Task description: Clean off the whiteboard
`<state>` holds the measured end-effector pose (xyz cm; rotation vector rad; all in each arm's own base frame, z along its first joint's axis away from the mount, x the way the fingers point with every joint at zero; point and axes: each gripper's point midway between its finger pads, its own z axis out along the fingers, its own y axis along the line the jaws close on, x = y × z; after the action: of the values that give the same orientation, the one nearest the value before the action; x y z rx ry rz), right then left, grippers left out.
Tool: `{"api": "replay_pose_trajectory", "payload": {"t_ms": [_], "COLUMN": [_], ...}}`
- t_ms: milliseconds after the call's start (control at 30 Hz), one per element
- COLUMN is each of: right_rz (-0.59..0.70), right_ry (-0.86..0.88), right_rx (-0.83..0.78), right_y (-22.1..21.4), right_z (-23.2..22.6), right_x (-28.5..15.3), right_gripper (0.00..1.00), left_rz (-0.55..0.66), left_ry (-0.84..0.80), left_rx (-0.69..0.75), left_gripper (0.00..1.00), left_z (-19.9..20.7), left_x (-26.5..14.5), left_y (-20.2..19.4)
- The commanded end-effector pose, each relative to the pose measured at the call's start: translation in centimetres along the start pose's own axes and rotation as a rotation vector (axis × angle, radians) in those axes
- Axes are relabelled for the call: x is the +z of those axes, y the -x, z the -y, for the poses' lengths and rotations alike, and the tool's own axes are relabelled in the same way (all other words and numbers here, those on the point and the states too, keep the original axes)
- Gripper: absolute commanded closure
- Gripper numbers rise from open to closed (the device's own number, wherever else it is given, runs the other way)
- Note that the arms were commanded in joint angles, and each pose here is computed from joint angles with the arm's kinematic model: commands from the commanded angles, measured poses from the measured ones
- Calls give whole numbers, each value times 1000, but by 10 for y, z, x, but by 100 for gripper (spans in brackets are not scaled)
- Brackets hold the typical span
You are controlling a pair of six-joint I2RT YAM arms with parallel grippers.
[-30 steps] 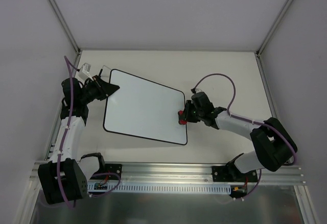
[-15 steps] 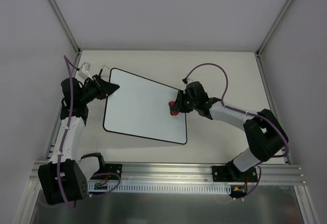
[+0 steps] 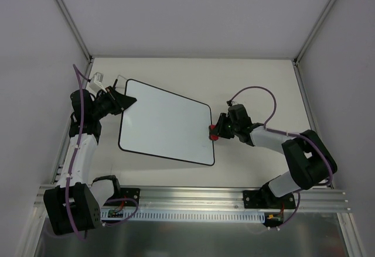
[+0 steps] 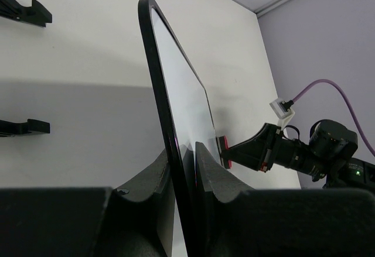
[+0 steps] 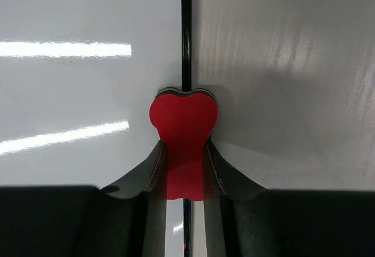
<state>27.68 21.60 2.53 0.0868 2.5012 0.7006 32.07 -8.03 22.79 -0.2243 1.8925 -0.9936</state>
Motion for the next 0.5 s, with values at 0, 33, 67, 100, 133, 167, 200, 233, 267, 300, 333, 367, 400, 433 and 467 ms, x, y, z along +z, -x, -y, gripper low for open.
{"api": "replay_pose_trajectory", "payload": {"t_ms": [0,33,67,100,133,167,200,233,267,300,333,367,400,433,467], "right_rz": [-76,-83,-87,-109,-112,-117,-130,-141,-139,-136,-140,-141,-145,-143,-128], "right_ry": [-79,-60,-42,-24,-6,5,13,41,56,66,96,105,122,131,138], "right_rx": [9,-9,-22,-53,-81,-96,-113,-142,-141,-151,-176,-177,-182,-188,-194], "right_y": [-25,-27,-27,-34,-33,-35,-40,-49,-51,-54,-62,-65,-72,-74,-72], "right_z": [22,15,8,-2,-13,-19,-26,-39,-48,-55,-69,-75,-87,-93,-99], "right_x": [-2,-3,-4,-6,-8,-9,-11,-14,-16,-18,-23,-24,-27,-28,-30], "right_gripper": [100,100,100,100,100,100,100,100,100,100,100,100,100,100,100], "left_rz": [140,139,138,139,138,139,141,139,138,140,139,139,140,140,140], "left_ry": [-189,-188,-186,-187,-184,-183,-182,-185,-184,-184,-184,-182,-181,-180,-177], "left_rx": [331,330,327,328,326,327,327,327,325,327,325,324,324,323,322], "left_gripper": [100,100,100,100,100,100,100,100,100,100,100,100,100,100,100], "left_z": [59,59,58,58,57,57,58,59,58,58,58,57,57,57,56], "left_x": [-8,-7,-7,-7,-6,-6,-6,-5,-5,-5,-5,-4,-4,-4,-4], "left_y": [46,46,46,47,47,48,48,48,48,49,49,49,49,49,49]}}
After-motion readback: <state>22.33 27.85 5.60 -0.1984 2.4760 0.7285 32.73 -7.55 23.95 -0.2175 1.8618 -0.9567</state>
